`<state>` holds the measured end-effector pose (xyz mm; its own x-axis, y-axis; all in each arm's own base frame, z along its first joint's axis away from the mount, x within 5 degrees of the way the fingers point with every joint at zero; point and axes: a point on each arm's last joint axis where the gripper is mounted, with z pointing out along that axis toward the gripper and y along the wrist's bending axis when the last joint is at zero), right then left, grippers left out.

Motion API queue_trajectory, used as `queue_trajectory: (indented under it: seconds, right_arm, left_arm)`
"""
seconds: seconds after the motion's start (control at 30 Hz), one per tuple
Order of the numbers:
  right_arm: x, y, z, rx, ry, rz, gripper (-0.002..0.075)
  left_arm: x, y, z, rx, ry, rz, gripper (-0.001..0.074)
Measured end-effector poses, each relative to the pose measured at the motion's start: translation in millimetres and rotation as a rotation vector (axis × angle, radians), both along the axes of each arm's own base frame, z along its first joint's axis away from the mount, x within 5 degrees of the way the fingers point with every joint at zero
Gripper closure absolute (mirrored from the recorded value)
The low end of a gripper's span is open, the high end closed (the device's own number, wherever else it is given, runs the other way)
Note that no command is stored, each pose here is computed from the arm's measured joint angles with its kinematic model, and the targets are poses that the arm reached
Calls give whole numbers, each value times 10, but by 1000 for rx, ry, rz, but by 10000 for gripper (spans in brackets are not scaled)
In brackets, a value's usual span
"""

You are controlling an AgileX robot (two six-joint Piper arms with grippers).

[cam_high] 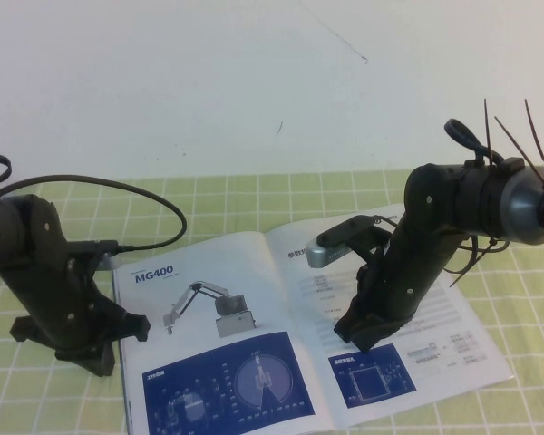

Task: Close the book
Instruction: 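Close the open booklet and leave it lying on the table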

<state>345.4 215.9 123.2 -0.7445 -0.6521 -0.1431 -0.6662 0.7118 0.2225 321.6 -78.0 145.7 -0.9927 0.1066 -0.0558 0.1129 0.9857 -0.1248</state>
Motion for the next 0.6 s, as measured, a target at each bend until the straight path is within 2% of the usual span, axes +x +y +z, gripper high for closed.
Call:
queue_trajectory:
  seconds: [0.33, 0.47, 0.6]
  right_arm:
    - [14, 24, -87, 93, 69, -21, 729]
    - [-3, 94, -90, 156, 97, -47, 729]
    - [-14, 109, -83, 175, 107, -37, 729]
  left_arm:
    - [-83, -415, -3, -13, -45, -128, 738]
    - [-109, -569, 3, -77, -60, -148, 737]
    - [-105, -792, 25, -240, -65, -132, 737]
